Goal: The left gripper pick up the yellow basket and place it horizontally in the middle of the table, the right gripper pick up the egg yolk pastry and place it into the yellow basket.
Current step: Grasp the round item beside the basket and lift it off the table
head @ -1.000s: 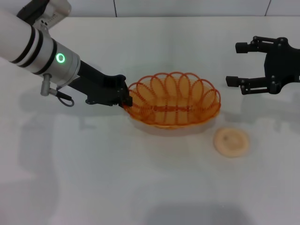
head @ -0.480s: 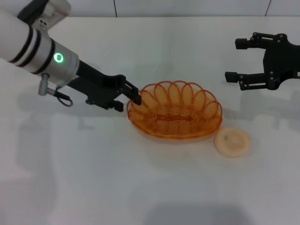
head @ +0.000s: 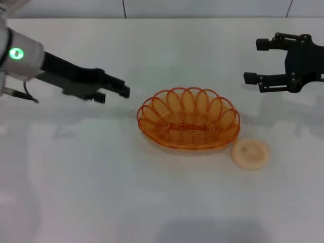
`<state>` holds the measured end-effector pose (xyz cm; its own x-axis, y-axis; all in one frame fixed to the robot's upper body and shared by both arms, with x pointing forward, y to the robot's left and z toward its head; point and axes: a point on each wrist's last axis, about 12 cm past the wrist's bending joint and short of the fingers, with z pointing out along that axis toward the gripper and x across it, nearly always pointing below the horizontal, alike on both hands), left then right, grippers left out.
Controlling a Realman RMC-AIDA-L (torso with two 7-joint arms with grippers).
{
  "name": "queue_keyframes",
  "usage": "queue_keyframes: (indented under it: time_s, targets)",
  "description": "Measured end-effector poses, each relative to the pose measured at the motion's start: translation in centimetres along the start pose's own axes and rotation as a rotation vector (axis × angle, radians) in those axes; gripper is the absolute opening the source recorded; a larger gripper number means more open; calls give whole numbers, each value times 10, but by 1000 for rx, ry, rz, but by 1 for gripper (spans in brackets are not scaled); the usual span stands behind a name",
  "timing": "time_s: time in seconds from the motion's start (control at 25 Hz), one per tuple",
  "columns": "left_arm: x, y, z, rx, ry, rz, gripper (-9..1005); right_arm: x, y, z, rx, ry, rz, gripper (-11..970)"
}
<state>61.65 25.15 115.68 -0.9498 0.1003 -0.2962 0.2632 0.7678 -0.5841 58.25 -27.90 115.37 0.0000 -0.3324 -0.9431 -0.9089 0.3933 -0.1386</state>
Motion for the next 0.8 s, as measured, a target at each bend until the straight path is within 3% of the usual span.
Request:
queue_keyframes:
  time_s: [0.28,0.44,0.6,0.8]
  targets:
    - [24,22,-37,176,-213,412,801,10,3,-9,25,14,51,839]
    - [44,36,-48,182,-287,621,831,16,8,-13,18,22,68,840]
    - [68,43,-49,198,-287,803,889,16,12,-17,-5,24,85,840]
    - [102,50,-43,246,-304,987,889,13,18,-26,-52,40,76,840]
